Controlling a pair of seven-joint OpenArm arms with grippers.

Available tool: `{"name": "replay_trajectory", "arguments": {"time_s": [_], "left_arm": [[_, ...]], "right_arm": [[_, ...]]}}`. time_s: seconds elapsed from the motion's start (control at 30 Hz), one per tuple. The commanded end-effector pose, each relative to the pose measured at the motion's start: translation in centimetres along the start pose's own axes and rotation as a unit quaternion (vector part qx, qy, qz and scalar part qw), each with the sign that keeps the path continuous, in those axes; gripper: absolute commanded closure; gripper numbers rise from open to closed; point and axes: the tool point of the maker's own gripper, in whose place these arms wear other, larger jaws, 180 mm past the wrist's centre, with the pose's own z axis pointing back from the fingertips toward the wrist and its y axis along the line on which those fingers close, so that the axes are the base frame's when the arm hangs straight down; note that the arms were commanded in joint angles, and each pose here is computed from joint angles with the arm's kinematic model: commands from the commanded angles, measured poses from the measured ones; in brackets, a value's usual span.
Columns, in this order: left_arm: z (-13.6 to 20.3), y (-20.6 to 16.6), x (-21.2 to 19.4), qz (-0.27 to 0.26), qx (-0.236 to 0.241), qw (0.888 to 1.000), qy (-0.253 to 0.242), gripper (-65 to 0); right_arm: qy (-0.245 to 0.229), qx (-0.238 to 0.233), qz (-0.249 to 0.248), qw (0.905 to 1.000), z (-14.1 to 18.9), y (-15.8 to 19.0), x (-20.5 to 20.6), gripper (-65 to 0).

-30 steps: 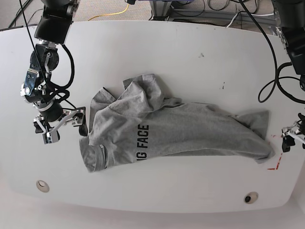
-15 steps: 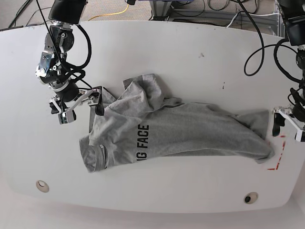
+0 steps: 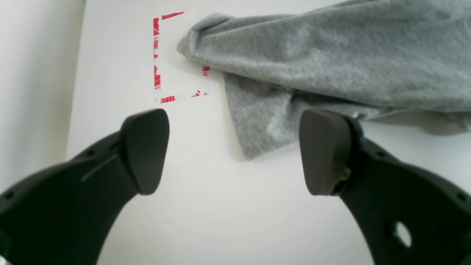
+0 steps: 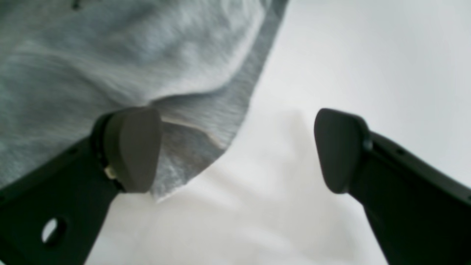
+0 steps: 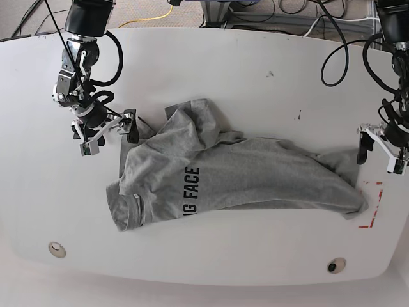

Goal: Layout the t-shirt on the table in an organized manner, then fold the t-shirt properly
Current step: 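Move the right gripper to the t-shirt collar and grasp it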

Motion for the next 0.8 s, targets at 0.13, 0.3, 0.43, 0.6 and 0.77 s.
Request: {"name": "replay_trajectory", "arguments": {"time_s": [0.13,0.3,0.43,0.6,0.77], "left_arm": [[0.9,0.1,1.5,-0.018,0.001,1.0,-0.024,-52.5],[1.1,-0.2,1.3,-0.02,-0.001,1.0,-0.022,-52.5],[0.9,-0.5,1.2,-0.012,-0.003,1.0,-0.024,-52.5],[1.4,0.9,1.4,0.004,0.018,0.999,-0.033,-52.5],[1.6,1.5,1.3,0.011,0.028,0.999,-0.035,-52.5]], "right_arm": [[-0.024,0.025,0.004,0.9994,-0.7,-0.1,1.6,-63.4],[-0.024,0.03,0.004,0.9993,-0.8,0.3,1.4,-62.8],[-0.023,0.032,0.001,0.9992,-0.9,0.6,1.2,-56.8],[-0.025,0.039,-0.007,0.9989,-1.3,1.4,1.0,-49.6],[-0.02,0.043,-0.014,0.9988,-1.3,1.8,0.2,-47.1]]}}
